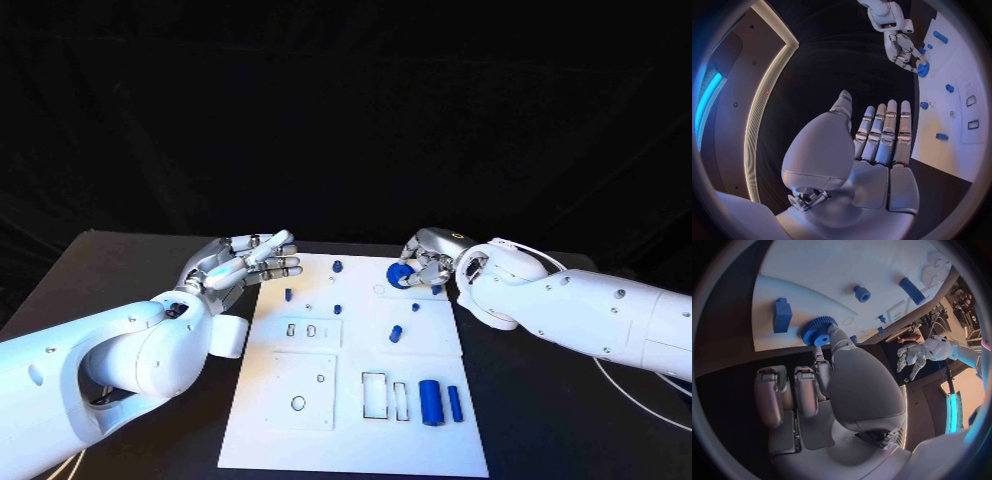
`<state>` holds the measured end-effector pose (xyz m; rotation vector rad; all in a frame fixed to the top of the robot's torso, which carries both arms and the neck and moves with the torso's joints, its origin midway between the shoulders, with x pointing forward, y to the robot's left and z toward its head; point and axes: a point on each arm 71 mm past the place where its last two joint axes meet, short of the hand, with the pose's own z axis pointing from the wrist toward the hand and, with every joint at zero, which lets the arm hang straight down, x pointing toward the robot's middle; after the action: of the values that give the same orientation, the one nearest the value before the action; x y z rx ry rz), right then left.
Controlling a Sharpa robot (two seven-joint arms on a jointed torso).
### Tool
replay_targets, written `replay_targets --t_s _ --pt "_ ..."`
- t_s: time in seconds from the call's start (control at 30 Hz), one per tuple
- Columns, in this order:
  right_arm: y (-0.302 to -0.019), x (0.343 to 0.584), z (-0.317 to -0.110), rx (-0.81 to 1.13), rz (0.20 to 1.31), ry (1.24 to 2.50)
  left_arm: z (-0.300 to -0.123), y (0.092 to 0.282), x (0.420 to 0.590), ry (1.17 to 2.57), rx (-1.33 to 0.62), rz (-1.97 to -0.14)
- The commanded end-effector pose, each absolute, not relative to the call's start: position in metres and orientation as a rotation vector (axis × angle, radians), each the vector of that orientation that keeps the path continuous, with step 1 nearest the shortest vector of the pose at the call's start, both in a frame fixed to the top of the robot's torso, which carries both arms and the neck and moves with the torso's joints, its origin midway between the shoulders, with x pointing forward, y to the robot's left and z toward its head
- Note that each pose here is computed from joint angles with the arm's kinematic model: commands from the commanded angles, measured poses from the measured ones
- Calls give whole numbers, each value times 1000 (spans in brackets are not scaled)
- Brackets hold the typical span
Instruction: Assemble the parts on the task board
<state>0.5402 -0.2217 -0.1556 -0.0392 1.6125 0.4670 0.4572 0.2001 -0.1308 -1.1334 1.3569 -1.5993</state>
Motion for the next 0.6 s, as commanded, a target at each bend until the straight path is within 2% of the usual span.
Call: replay_targets --t_s 0.03,0.27,0.6 --pt "-217 536 -152 -109 465 1509 -129 198 457 1363 -1118 -1623" --pt "-201 526 -144 -145 511 1433 -130 198 457 1362 -1119 -1620" --pt "-153 517 -134 -230 580 1400 -130 197 458 1363 -1119 -1621"
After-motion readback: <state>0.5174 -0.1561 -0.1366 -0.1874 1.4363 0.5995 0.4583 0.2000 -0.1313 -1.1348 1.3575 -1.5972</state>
